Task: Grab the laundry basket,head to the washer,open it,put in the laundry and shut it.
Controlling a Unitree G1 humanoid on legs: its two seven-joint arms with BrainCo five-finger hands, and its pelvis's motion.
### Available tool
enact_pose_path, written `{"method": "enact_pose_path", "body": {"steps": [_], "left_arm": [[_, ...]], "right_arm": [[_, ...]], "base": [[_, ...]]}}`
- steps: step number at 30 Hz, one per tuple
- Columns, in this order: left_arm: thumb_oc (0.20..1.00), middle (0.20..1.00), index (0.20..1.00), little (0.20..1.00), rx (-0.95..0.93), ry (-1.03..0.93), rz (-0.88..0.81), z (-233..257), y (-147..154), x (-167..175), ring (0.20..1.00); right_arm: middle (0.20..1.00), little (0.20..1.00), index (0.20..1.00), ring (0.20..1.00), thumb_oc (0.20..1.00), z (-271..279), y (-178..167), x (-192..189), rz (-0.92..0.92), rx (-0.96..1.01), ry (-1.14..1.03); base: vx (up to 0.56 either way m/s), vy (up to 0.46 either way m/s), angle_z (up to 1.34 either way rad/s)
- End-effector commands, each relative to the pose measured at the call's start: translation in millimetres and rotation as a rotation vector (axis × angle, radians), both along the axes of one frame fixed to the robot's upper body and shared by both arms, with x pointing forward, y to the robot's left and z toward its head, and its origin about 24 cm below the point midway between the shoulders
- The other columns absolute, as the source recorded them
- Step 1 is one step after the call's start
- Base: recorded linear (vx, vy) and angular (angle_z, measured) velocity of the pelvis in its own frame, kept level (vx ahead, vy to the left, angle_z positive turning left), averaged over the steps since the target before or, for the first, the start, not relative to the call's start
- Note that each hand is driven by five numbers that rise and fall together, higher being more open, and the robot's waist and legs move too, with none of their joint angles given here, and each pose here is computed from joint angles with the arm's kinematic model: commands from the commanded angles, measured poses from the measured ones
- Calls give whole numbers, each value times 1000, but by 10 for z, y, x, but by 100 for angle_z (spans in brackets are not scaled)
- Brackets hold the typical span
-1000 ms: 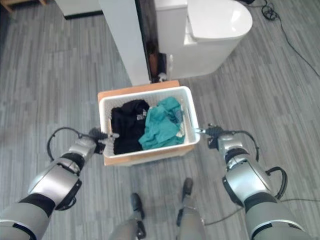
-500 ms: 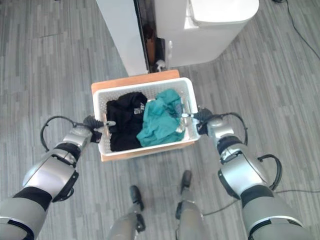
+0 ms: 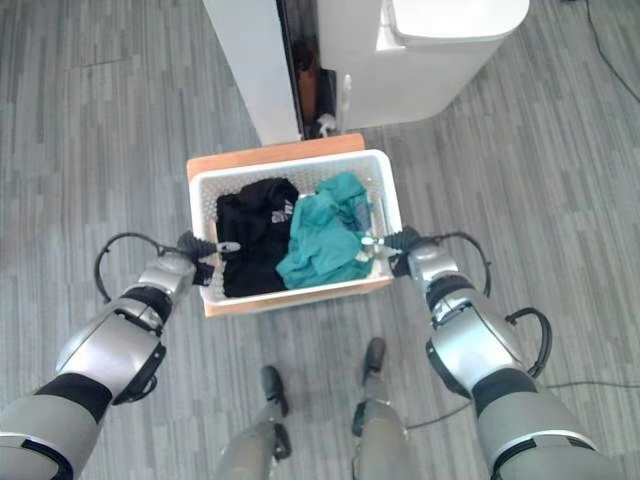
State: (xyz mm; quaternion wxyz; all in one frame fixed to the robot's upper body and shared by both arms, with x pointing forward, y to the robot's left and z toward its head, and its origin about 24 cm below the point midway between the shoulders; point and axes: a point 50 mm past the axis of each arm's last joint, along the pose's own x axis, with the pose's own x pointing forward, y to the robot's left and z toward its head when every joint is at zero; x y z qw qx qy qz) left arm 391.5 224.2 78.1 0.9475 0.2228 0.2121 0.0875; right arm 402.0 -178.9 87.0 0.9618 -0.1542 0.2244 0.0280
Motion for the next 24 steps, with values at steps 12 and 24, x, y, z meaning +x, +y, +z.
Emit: {"method": "enact_pose_path", "body": {"steps": [12,24], "left_arm": [[1000,1000,1000,1000,86,-219,-108,702,-346,293,1000],[1000,1000,1000,1000,156,-270,-146,888,-448,343,1000]], "right_arm": [[1000,1000,1000,1000,1000,738,185,238,62,-60,-255],[1000,1000,1000,1000,1000,851,212,246,94,-109,-325]], "base": [[-1,3,1],[-4,-1,2]]}}
